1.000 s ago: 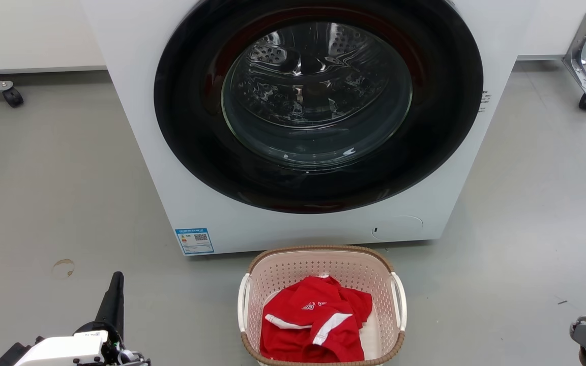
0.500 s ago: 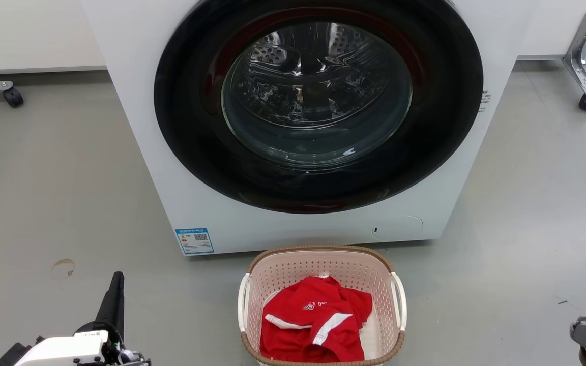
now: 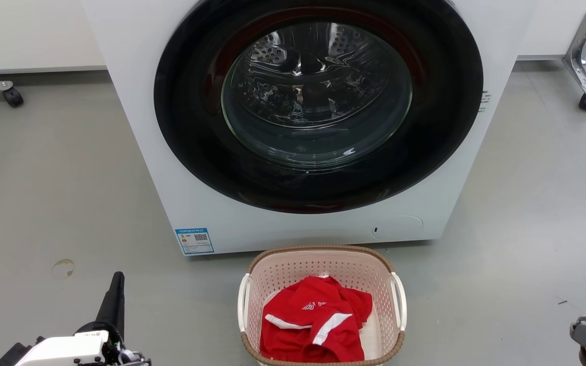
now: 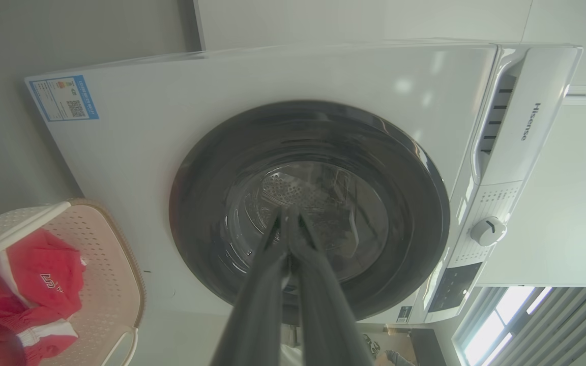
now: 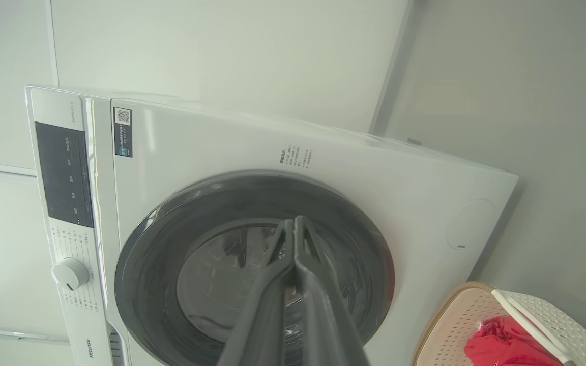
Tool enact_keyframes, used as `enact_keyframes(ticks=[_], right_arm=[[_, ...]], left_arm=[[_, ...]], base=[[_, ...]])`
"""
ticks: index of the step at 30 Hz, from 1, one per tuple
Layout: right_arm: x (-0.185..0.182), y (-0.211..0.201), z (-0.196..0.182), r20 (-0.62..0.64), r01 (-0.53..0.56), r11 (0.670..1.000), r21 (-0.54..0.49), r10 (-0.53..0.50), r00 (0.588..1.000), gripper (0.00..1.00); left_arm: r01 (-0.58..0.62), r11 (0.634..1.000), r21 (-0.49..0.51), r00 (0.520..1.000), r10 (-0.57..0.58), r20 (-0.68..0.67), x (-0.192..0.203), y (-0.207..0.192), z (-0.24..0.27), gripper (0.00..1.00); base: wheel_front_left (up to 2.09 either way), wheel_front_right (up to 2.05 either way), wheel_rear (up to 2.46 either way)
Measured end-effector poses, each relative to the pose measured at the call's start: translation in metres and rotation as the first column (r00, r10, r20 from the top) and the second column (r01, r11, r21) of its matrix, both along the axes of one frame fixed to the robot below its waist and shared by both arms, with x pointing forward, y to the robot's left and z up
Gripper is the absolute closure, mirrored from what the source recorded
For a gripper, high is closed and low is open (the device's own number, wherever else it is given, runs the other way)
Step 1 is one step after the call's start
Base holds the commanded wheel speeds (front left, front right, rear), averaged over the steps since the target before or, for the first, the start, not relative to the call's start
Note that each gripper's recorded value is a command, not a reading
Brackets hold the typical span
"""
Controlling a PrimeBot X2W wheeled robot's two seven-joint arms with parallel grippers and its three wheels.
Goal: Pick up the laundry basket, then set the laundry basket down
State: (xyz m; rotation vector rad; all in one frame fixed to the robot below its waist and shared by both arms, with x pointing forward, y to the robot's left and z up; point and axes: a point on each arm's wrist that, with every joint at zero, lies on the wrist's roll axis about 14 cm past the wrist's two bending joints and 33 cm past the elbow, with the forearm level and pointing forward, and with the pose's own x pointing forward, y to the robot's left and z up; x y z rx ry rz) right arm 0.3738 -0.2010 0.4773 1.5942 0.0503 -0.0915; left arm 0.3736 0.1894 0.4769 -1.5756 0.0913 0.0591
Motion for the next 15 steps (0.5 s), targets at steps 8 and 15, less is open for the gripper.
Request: enact_keyframes(ticks=[8, 15], right_arm=[[0.0, 0.0, 0.0, 0.0, 0.0, 1.0, 0.0, 0.0, 1.0, 1.0], [0.0, 0.0, 0.0, 0.0, 0.0, 1.0, 0.0, 0.0, 1.0, 1.0]], left_arm=[[0.0, 1.0, 0.0, 1.0, 0.0, 0.0, 0.0, 0.0001, 0.0, 1.0], [0.0, 1.0, 0.0, 1.0, 0.0, 0.0, 0.0, 0.0001, 0.0, 1.0]], base=[[0.0, 0.0, 0.0], [0.0, 0.0, 0.0]])
